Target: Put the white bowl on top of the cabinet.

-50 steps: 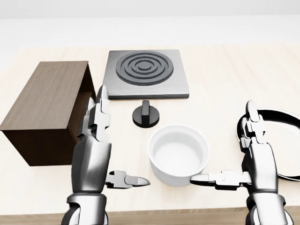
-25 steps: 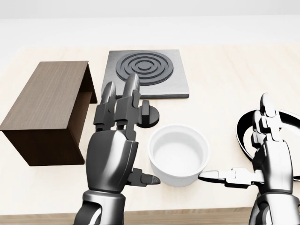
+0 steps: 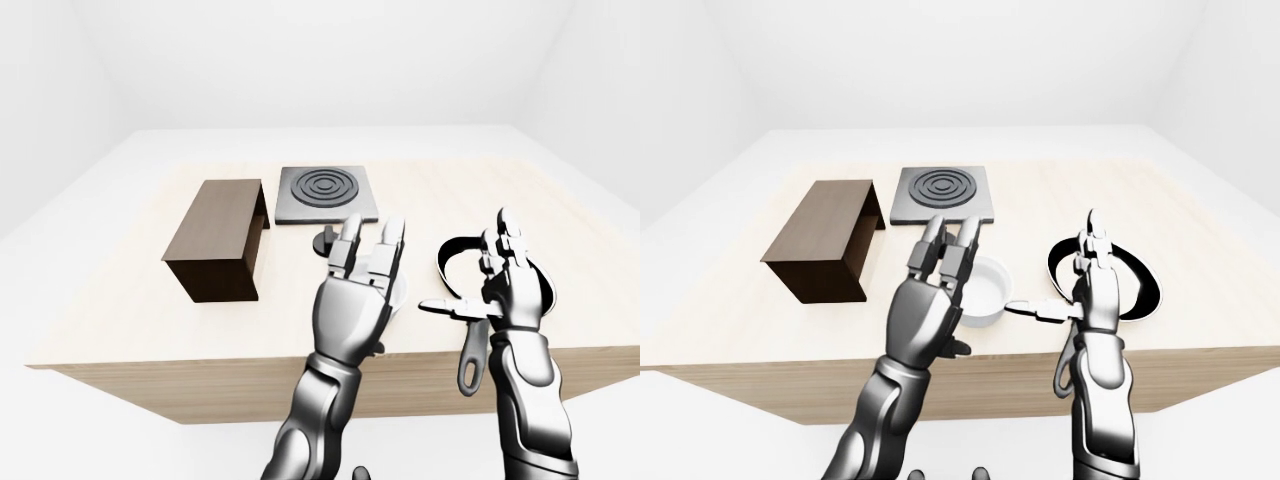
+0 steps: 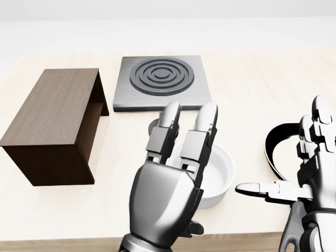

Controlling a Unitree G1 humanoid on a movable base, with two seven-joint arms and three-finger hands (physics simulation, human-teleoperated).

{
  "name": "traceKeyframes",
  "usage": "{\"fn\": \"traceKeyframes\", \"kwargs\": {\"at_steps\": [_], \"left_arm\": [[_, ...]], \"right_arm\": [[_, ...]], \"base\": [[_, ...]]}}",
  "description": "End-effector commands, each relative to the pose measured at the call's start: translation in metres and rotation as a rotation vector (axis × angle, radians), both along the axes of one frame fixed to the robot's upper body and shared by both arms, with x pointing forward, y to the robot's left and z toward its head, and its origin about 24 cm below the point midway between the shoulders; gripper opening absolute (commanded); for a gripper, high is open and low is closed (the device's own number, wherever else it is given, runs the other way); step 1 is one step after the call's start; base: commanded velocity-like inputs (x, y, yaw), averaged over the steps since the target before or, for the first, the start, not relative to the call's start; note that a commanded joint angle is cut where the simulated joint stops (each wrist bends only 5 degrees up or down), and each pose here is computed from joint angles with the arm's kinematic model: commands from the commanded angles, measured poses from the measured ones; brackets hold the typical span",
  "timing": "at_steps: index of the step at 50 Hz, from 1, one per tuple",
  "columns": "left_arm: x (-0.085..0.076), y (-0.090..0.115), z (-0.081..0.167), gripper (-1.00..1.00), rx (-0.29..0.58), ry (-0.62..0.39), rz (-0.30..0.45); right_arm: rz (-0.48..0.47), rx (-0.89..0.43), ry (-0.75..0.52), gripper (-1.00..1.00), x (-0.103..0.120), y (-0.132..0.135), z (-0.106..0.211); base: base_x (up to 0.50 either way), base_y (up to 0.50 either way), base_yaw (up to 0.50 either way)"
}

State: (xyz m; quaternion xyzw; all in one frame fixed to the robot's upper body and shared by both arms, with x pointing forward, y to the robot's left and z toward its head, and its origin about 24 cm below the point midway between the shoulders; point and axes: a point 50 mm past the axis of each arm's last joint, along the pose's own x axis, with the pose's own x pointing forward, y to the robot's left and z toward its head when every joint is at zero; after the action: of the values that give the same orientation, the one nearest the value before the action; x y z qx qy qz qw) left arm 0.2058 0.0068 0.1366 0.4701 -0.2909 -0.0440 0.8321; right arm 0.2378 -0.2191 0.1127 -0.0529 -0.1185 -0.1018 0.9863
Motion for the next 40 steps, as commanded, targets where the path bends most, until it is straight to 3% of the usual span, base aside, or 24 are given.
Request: {"fn": "traceKeyframes", "kwargs": {"at_steps": [1,9,10,17,26,40], "left_arm": [[0.000,-0.012,-0.005,1.00,0.051,-0.014,-0.010],[0.005,-0.012,-0.005,1.00,0.054,-0.005,0.000],[0.019,-0.013,-0.014,1.00,0.080,0.020,0.022],[0.027,-0.012,-0.018,1.00,0.102,0.038,0.045],[0.050,-0.009,-0.030,1.00,0.133,0.104,0.076],[0.056,-0.011,-0.053,1.00,0.151,0.198,0.065]], "right_arm": [[-0.008,0.009,-0.024,1.00,-0.001,-0.005,0.005],[-0.009,0.010,-0.018,1.00,0.000,-0.005,0.004],[-0.008,0.015,-0.005,1.00,0.006,-0.006,0.002],[-0.006,0.017,-0.012,1.00,0.005,-0.007,0.003],[-0.001,0.013,0.003,1.00,0.007,-0.004,0.000],[-0.008,0.021,0.004,1.00,0.009,-0.007,0.000]], "base": [[0.00,0.00,0.00],[0.00,0.00,0.00],[0.00,0.00,0.00],[0.00,0.00,0.00],[0.00,0.00,0.00],[0.00,0.00,0.00]]}}
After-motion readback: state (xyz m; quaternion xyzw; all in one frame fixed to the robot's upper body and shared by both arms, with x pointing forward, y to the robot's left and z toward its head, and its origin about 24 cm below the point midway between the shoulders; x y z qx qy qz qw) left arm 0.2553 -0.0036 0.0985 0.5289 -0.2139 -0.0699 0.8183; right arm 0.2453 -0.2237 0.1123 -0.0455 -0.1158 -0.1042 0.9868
